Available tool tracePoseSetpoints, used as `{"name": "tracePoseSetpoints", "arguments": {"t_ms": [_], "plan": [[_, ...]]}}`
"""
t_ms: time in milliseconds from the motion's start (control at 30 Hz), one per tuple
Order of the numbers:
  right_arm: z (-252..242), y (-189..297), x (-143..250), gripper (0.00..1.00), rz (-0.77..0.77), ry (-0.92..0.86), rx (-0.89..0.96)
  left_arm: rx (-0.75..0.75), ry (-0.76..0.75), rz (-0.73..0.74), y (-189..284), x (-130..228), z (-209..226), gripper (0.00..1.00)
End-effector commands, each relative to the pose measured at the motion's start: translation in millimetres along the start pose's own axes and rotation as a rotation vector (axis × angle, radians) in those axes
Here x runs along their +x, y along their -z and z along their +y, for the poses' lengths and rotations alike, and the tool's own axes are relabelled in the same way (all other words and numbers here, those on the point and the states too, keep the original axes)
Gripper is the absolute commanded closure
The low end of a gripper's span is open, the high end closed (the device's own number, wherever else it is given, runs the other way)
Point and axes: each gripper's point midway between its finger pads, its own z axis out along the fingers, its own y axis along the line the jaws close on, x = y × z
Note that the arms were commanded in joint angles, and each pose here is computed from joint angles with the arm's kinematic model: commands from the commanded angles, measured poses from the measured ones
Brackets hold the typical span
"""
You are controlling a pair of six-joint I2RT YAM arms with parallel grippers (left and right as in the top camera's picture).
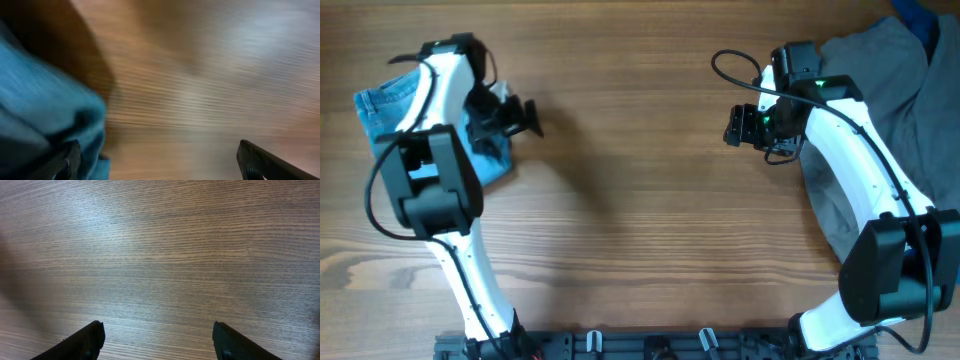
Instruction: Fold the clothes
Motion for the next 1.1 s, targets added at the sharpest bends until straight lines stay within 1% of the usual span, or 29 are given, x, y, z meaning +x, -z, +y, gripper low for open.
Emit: {"name": "tracePoseSetpoints", "arguments": {"t_ms": [0, 133, 167, 233, 300, 333, 433, 600, 667, 733, 767, 800, 867, 900, 967, 1067], "plan": [[-3.1, 4.2, -4.2, 0.26, -0.017, -0.005, 0.017, -0.065, 0.114, 0.012, -4.9, -0.6, 60.9, 0.0], [-3.3, 4.2, -3.5, 0.26, -0.014, -0.003, 0.018, -0.036, 0.211, -0.06, 6.7, -15.2, 102.0, 0.0], [-3.4, 4.2, -3.2, 0.26, -0.013, -0.004, 0.018, -0.028, 0.254, -0.077, 9.2, -18.0, 114.0, 0.0], [-3.4, 4.2, -3.2, 0.26, -0.013, -0.004, 0.018, 0.013, 0.297, -0.104, 12.4, -23.6, 122.0, 0.0], [-3.3, 4.2, -3.5, 0.26, -0.014, -0.007, 0.018, 0.09, 0.268, -0.138, 15.5, -32.3, 118.2, 0.0], [-3.3, 4.2, -3.3, 0.26, -0.013, -0.007, 0.018, 0.085, 0.263, -0.154, 16.8, -35.4, 121.6, 0.0], [-3.9, 4.2, -1.4, 0.26, -0.005, -0.009, 0.02, 0.006, 0.28, -0.188, 22.2, -38.7, 137.8, 0.0], [-3.8, 4.2, -1.5, 0.25, -0.006, -0.009, 0.02, -0.031, 0.268, -0.284, 46.2, -49.3, 141.8, 0.0], [-3.8, 4.2, -1.6, 0.21, -0.006, -0.009, 0.02, -0.054, 0.263, -0.339, 66.1, -50.5, 142.7, 0.0], [-3.8, 4.2, -1.5, 0.18, -0.006, -0.009, 0.02, -0.05, 0.273, -0.356, 75.3, -48.6, 140.3, 0.0], [-3.6, 4.1, -1.5, 0.03, -0.006, -0.009, 0.019, -0.028, 0.282, -0.366, 82.1, -46.4, 133.6, 0.0], [-3.6, 4.1, -1.6, 0.0, -0.006, -0.009, 0.019, 0.034, 0.257, -0.369, 89.2, -43.6, 115.9, 0.0], [-3.1, 4.1, -3.7, 0.0, -0.015, -0.007, 0.017, 0.095, 0.219, -0.373, 96.8, -40.5, 92.8, 0.0], [-2.3, 4.2, -6.7, 0.01, -0.027, -0.004, 0.014, 0.118, 0.179, -0.377, 101.1, -38.5, 72.8, 0.0], [-1.2, 4.4, -11.2, 0.0, -0.045, 0.0, 0.009, 0.115, 0.121, -0.38, 102.4, -36.6, 48.1, 0.0], [0.7, 4.8, -18.5, 0.0, -0.075, 0.006, 0.002, 0.109, -0.008, -0.34, 88.7, -25.8, -10.9, 0.0]]}}
